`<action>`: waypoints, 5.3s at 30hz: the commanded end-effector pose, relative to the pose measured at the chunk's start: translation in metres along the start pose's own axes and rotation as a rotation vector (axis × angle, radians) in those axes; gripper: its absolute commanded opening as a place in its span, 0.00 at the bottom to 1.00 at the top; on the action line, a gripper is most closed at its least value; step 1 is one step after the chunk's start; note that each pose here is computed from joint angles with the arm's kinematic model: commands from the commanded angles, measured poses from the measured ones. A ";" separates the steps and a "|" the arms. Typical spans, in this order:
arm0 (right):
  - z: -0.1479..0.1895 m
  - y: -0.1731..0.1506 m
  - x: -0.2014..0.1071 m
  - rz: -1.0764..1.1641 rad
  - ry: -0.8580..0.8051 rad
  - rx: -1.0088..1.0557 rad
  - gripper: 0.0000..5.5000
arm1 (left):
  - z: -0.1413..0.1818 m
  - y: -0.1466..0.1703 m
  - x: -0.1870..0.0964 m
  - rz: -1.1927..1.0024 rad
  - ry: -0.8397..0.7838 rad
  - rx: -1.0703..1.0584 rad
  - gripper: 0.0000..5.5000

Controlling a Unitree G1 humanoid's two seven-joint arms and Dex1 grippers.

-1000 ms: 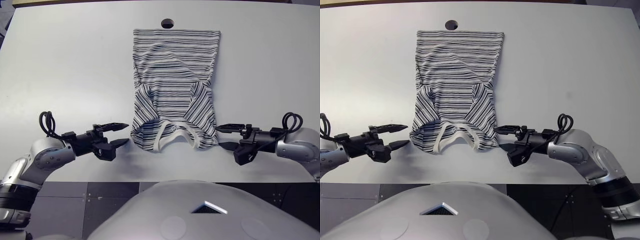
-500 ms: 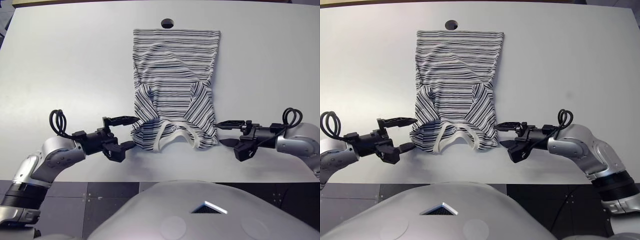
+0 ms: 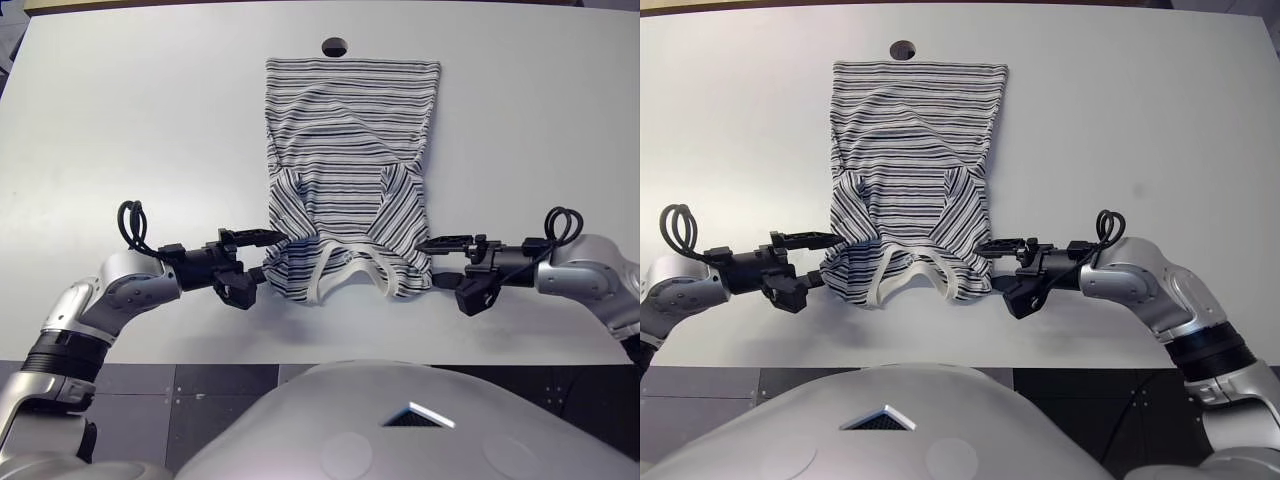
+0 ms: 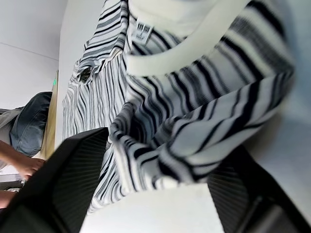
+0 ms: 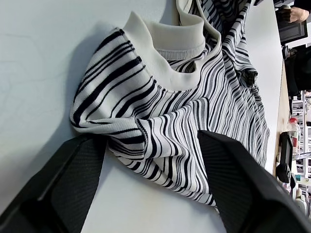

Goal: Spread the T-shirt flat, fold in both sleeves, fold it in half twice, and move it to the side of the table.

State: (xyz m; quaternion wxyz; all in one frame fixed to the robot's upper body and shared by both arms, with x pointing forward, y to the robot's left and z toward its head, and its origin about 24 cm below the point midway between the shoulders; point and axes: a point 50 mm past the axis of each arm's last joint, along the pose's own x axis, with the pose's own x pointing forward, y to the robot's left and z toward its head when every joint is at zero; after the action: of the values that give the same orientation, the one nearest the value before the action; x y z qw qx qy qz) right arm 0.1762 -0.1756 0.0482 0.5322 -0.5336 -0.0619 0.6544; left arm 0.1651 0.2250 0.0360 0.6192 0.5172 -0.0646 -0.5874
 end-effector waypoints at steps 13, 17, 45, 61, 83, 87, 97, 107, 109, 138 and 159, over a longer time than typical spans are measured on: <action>-0.015 0.022 0.012 0.108 0.027 0.052 0.16 | 0.000 -0.015 -0.006 -0.024 0.005 -0.086 0.11; -0.018 0.022 0.011 0.084 0.040 0.057 0.04 | 0.005 -0.019 -0.014 0.015 0.011 -0.127 0.03; -0.013 -0.031 -0.021 -0.479 0.016 0.278 0.02 | -0.001 0.016 -0.006 0.525 0.111 -0.351 0.02; -0.103 -0.129 0.029 -0.933 0.332 0.324 0.02 | -0.084 0.114 0.065 0.740 0.332 -0.353 0.02; -0.123 -0.149 0.066 -0.886 0.509 0.414 0.33 | -0.111 0.136 0.097 0.832 0.496 -0.627 0.37; -0.126 -0.155 0.066 -0.887 0.534 0.517 0.47 | -0.105 0.152 0.108 0.881 0.406 -0.819 0.48; -0.112 -0.153 0.076 -0.844 0.350 0.499 0.58 | -0.127 0.132 0.092 1.060 0.595 -1.203 0.75; -0.099 -0.080 0.035 -0.438 0.325 0.037 0.58 | -0.146 0.098 0.047 1.191 0.675 -1.182 0.98; -0.093 -0.064 0.025 -0.362 0.330 0.011 0.58 | -0.148 0.095 0.040 1.222 0.659 -1.171 0.98; 0.116 -0.096 0.153 -0.383 -0.412 -0.252 0.58 | -0.109 0.066 -0.035 1.752 0.333 -0.959 0.98; -0.071 -0.113 0.152 -0.453 0.376 -0.001 0.58 | -0.092 0.092 -0.017 1.692 0.173 -0.902 0.98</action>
State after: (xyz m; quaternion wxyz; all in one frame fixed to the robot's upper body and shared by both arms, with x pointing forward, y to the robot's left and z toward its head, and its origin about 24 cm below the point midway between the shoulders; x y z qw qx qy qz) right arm 0.3239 -0.0150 0.0165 0.6831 -0.5919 -0.1328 0.4067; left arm 0.2808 0.2734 0.0630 0.9806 0.0487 -0.1289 0.1391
